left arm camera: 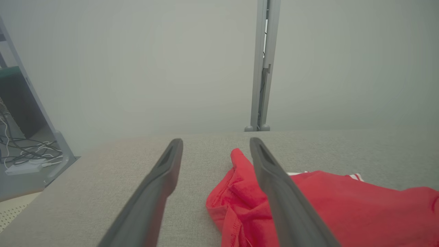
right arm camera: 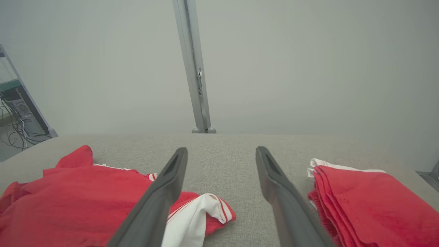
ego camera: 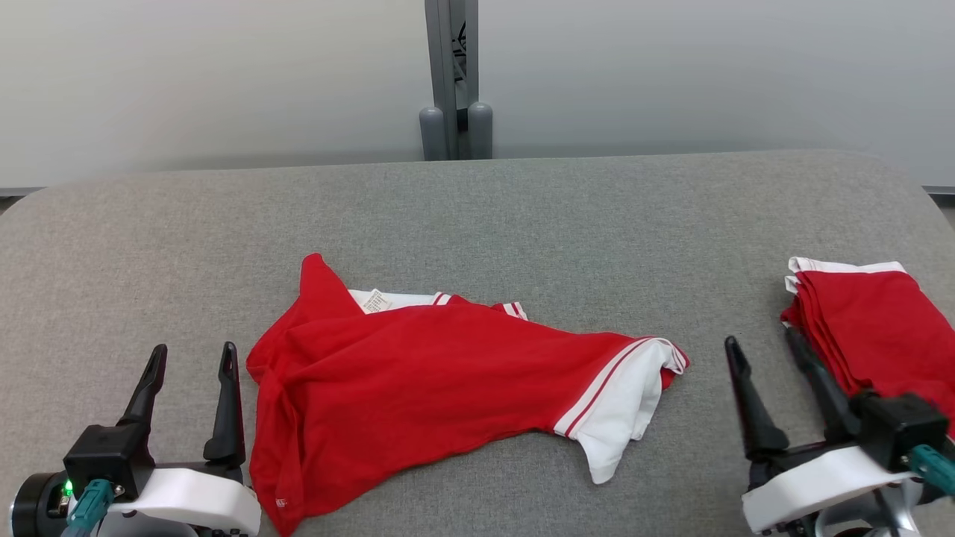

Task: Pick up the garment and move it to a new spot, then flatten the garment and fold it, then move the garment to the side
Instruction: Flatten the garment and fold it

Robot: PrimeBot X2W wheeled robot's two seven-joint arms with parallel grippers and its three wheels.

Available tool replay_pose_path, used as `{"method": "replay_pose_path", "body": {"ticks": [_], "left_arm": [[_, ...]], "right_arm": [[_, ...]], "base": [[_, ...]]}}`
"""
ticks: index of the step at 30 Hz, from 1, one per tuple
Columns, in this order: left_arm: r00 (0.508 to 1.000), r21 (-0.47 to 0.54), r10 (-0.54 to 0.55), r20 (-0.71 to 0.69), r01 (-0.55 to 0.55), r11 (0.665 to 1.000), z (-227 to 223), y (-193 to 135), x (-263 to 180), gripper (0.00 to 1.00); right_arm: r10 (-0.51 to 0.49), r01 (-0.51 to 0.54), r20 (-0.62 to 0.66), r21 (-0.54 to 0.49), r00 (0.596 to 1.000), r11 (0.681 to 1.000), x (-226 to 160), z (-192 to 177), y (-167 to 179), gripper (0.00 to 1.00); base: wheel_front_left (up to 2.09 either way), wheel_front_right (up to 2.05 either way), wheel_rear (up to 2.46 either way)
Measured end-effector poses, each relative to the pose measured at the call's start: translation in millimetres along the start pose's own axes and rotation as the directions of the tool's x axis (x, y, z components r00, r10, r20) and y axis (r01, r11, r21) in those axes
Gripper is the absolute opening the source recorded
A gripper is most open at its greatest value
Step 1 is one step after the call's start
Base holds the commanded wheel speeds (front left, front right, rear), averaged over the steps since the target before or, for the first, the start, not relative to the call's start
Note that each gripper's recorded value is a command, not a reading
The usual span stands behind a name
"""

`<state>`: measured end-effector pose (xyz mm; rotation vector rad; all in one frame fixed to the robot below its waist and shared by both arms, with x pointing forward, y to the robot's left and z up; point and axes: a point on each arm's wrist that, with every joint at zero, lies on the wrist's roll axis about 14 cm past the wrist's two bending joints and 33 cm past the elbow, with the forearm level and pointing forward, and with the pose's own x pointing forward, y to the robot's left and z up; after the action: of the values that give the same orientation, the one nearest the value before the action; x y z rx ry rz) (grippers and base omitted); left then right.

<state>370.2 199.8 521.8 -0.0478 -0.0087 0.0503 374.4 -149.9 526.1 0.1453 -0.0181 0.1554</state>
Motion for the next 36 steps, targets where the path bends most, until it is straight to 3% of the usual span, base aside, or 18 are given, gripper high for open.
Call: {"method": "replay_pose_path", "body": {"ticks": [8,14,26,27,28,29,30,31,36], "left_arm": [[1.000,0.003,0.009,-0.001,-0.009,1.000,0,3,2,1.00],[1.000,0.002,0.015,-0.001,-0.015,1.000,-2,5,8,1.00],[0.999,0.010,-0.014,-0.031,0.014,1.000,-14,-4,19,1.00],[0.999,0.012,-0.013,-0.033,0.014,1.000,-15,-3,20,1.00],[0.999,0.013,-0.013,-0.036,0.013,1.000,-16,-2,20,1.00],[0.999,0.013,-0.011,-0.036,0.012,1.000,-17,-2,20,1.00],[0.999,0.014,-0.009,-0.036,0.010,1.000,-17,-1,21,1.00],[0.999,0.014,-0.009,-0.033,0.009,1.000,-17,-1,21,1.00],[0.999,0.012,-0.010,-0.036,0.010,1.000,-19,0,20,1.00]], "right_arm": [[0.027,-0.026,-0.147,0.011,0.989,1.000,1,-45,9,1.00],[0.023,-0.019,-0.301,0.017,0.953,1.000,1,-98,5,1.00],[0.112,-0.108,-0.407,0.035,0.906,0.994,22,-151,29,1.00],[0.124,-0.118,-0.415,0.040,0.901,0.992,22,-154,33,0.95],[0.135,-0.128,-0.425,0.046,0.895,0.991,22,-157,37,0.60],[0.144,-0.135,-0.431,0.052,0.891,0.989,22,-160,40,0.47],[0.153,-0.142,-0.441,0.057,0.884,0.988,22,-163,42,0.19],[0.160,-0.147,-0.447,0.063,0.880,0.987,22,-165,45,0.00],[0.157,-0.115,-0.466,0.116,0.871,0.986,18,-169,46,0.00]], "base": [[0.00,0.00,0.00],[0.00,0.00,0.00],[0.00,0.00,0.00],[0.00,0.00,0.00],[0.00,0.00,0.00],[0.00,0.00,0.00],[0.00,0.00,0.00],[0.00,0.00,0.00],[0.00,0.00,0.00]]}}
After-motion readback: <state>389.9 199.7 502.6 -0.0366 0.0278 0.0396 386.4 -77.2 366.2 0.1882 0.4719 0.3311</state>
